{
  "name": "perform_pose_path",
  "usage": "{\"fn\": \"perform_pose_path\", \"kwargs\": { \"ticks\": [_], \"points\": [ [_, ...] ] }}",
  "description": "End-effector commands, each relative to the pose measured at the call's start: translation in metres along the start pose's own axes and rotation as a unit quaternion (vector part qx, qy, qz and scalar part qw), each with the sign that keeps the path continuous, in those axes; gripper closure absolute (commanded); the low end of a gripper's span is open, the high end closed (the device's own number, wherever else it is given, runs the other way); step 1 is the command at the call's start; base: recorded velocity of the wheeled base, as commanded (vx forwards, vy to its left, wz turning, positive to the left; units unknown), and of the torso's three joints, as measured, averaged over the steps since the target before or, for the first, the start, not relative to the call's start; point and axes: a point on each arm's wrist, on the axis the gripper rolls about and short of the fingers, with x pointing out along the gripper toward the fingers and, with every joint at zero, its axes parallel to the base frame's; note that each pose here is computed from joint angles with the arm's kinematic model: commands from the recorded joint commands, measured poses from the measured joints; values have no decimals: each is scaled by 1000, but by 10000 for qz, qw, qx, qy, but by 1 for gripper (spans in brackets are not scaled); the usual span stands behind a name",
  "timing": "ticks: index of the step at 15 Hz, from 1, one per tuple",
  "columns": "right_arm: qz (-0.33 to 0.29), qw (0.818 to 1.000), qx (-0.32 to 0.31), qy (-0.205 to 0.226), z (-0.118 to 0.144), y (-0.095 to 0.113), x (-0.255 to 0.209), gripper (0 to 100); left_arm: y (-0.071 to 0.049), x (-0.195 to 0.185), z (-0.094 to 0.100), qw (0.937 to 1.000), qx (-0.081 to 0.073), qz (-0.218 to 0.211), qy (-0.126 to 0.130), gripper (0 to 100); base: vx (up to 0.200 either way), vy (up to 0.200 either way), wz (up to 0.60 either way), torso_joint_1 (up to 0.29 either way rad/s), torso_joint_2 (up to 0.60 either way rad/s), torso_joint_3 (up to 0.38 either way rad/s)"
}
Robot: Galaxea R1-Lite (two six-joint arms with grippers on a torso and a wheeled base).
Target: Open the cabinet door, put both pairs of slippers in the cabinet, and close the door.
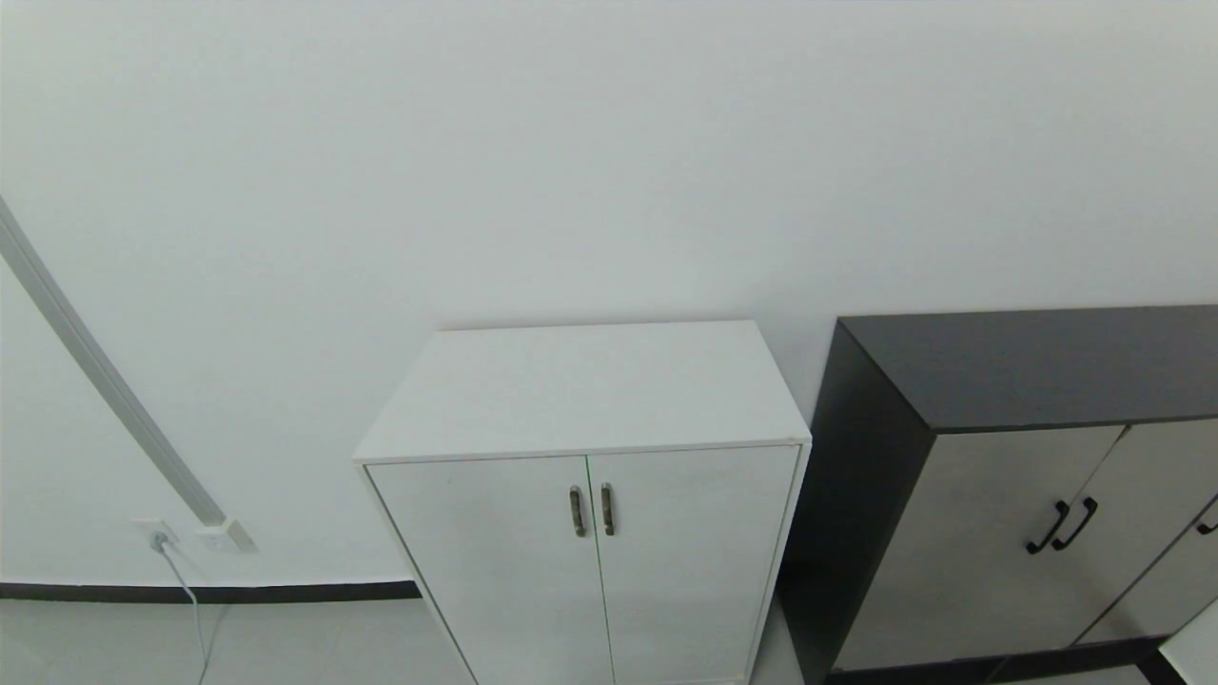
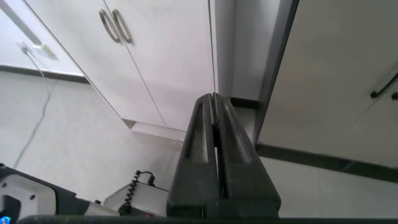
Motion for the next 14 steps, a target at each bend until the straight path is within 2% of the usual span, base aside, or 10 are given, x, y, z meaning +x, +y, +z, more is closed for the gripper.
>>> {"fn": "perform_pose_path", "kwargs": {
  "ticks": [1, 2, 4, 6, 7, 9, 14],
  "points": [
    [-131, 9995, -280, 47, -2, -2, -2, 100, 0, 0, 0, 10000, -4, 4, 11, 100, 0, 0, 0, 0, 0, 0],
    [-118, 9978, -649, 29, -3, -2, -2, 100, 0, 0, 0, 10000, 11, 4, 11, 100, 0, 0, 0, 0, 0, 0],
    [-21, 9982, -595, 22, -3, -2, -2, 100, 0, 0, 0, 10000, -4, 4, 11, 100, 0, 0, 0, 0, 0, 0],
    [-369, 9983, -457, 0, -4, -2, -2, 100, 0, 0, 0, 10000, 4, 4, 3, 100, 0, 0, 0, 0, 0, 0],
    [-885, 9956, -314, -26, -4, -1, -2, 100, 0, 0, 0, 10000, -4, 4, 11, 100, 0, 0, 0, 0, 0, 0],
    [-1316, 9902, -246, -391, -6, 0, -8, 100, 0, 0, 0, 10000, -4, 4, 11, 100, 0, 0, 0, 0, 0, 0],
    [-1590, 9788, -309, -1256, -12, 5, -19, 100, 0, 0, 0, 10000, -4, 4, 3, 100, 0, 0, 0, 0, 0, 0]
  ]
}}
